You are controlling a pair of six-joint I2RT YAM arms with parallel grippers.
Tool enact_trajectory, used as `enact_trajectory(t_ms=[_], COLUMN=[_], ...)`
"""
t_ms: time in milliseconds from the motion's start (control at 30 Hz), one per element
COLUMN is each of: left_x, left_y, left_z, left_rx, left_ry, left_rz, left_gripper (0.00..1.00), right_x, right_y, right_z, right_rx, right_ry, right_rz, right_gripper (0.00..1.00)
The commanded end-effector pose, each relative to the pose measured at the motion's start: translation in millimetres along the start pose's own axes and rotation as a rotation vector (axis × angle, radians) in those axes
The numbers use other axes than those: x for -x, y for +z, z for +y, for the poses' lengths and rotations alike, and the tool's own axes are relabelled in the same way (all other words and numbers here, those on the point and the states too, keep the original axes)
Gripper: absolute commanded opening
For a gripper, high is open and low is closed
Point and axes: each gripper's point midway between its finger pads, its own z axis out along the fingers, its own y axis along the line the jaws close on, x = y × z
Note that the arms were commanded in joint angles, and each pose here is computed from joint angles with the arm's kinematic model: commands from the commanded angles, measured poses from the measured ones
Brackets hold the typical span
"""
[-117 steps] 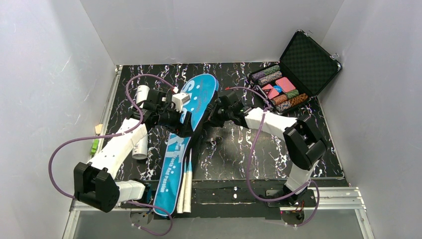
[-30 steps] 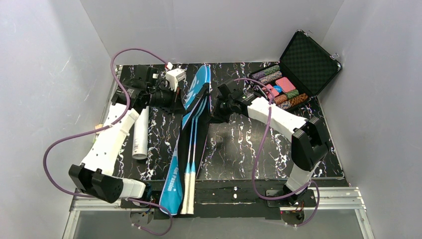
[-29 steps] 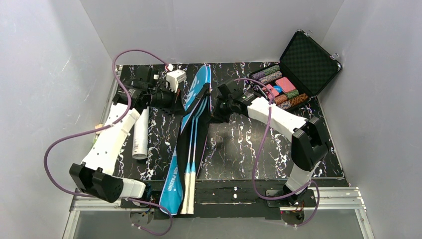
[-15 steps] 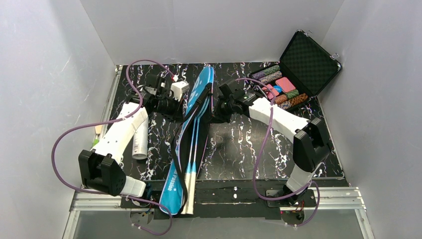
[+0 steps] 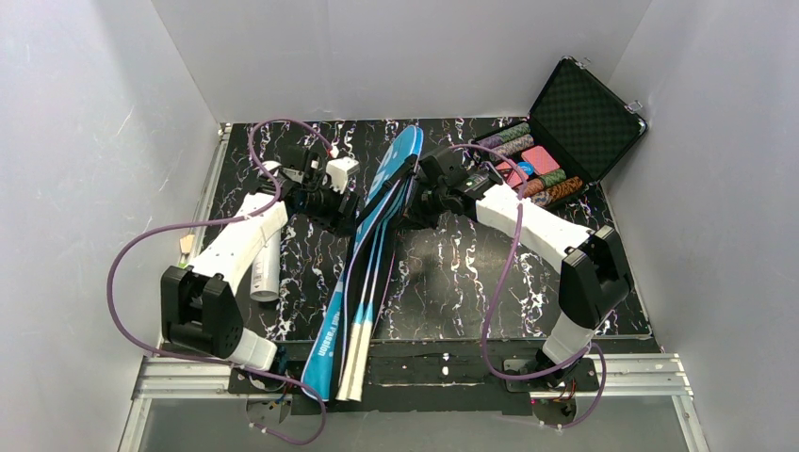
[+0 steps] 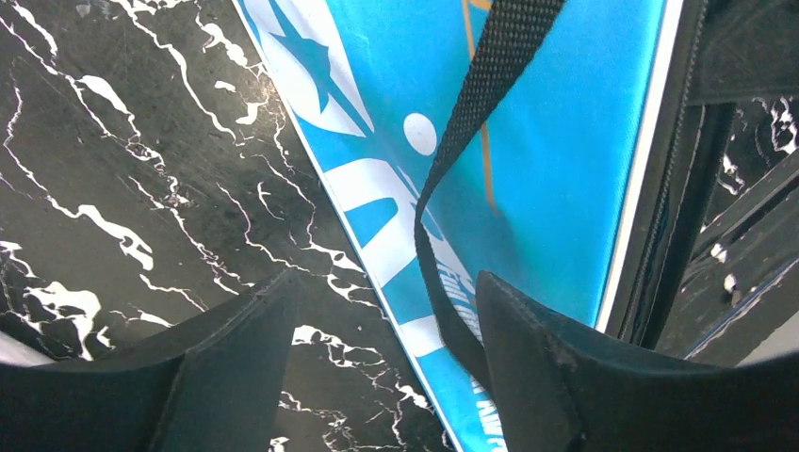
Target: Pack up the badminton gear
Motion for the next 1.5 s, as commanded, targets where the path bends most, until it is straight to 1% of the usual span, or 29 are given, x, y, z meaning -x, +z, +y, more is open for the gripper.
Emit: enact_trajectory(t_ms=[0, 100, 167, 233, 300, 367, 467, 567, 600, 667, 733, 800, 933, 1067, 1267, 1467], left_x=[16, 32, 41, 47, 51, 42, 21, -1, -6, -14, -17, -17, -10, -9, -24, -24], left_y=[-7, -35, -56, -77, -95, -95, -76, -58, -55, -52, -49, -48, -50, -49, -39, -41], left_z=[2, -3, -5, -14, -37, -54, -54, -52, -57, -68, -72, -71, -77, -93, -109, -128], left_rx=[0.025, 0.050, 0.086, 0.086, 0.008, -0.072, -0.095, -0.113, -0.138, -0.201, -0.215, -0.213, -0.249, -0.324, -0.399, -0.438], left_ry=[-0.016, 0.012, 0.029, 0.027, 0.034, 0.020, 0.008, 0.001, -0.003, -0.025, -0.029, -0.019, -0.003, 0.003, 0.009, 0.044], left_rz=[-0.062, -0.126, -0.164, -0.187, -0.233, -0.234, -0.179, -0.142, -0.143, -0.144, -0.139, -0.140, -0.161, -0.162, -0.102, -0.095], left_gripper=[0.70, 0.71, 0.69, 0.62, 0.55, 0.51, 0.48, 0.50, 0.52, 0.61, 0.70, 0.72, 0.73, 0.70, 0.67, 0.66], right_x=[6, 4, 3, 3, 1, 0, -2, -5, -5, -7, -8, -9, -10, -11, -10, -10], right_y=[-24, -24, -24, -25, -25, -25, -27, -28, -29, -29, -29, -27, -27, -29, -30, -29], right_z=[32, 33, 35, 37, 42, 47, 55, 59, 60, 61, 62, 64, 70, 78, 84, 87], right_rx=[0.119, 0.120, 0.122, 0.131, 0.143, 0.157, 0.165, 0.163, 0.161, 0.157, 0.158, 0.159, 0.163, 0.173, 0.171, 0.175], right_ry=[-0.017, -0.017, -0.015, -0.015, -0.009, -0.002, -0.012, -0.021, -0.022, -0.027, -0.028, -0.028, -0.028, -0.031, -0.044, -0.046], right_rz=[-0.042, -0.037, -0.034, -0.034, -0.028, -0.024, -0.024, -0.024, -0.026, -0.028, -0.027, -0.024, -0.020, -0.019, -0.026, -0.023], right_gripper=[0.01, 0.01, 0.01, 0.01, 0.01, 0.01, 0.01, 0.01, 0.01, 0.01, 0.01, 0.01, 0.01, 0.01, 0.01, 0.01])
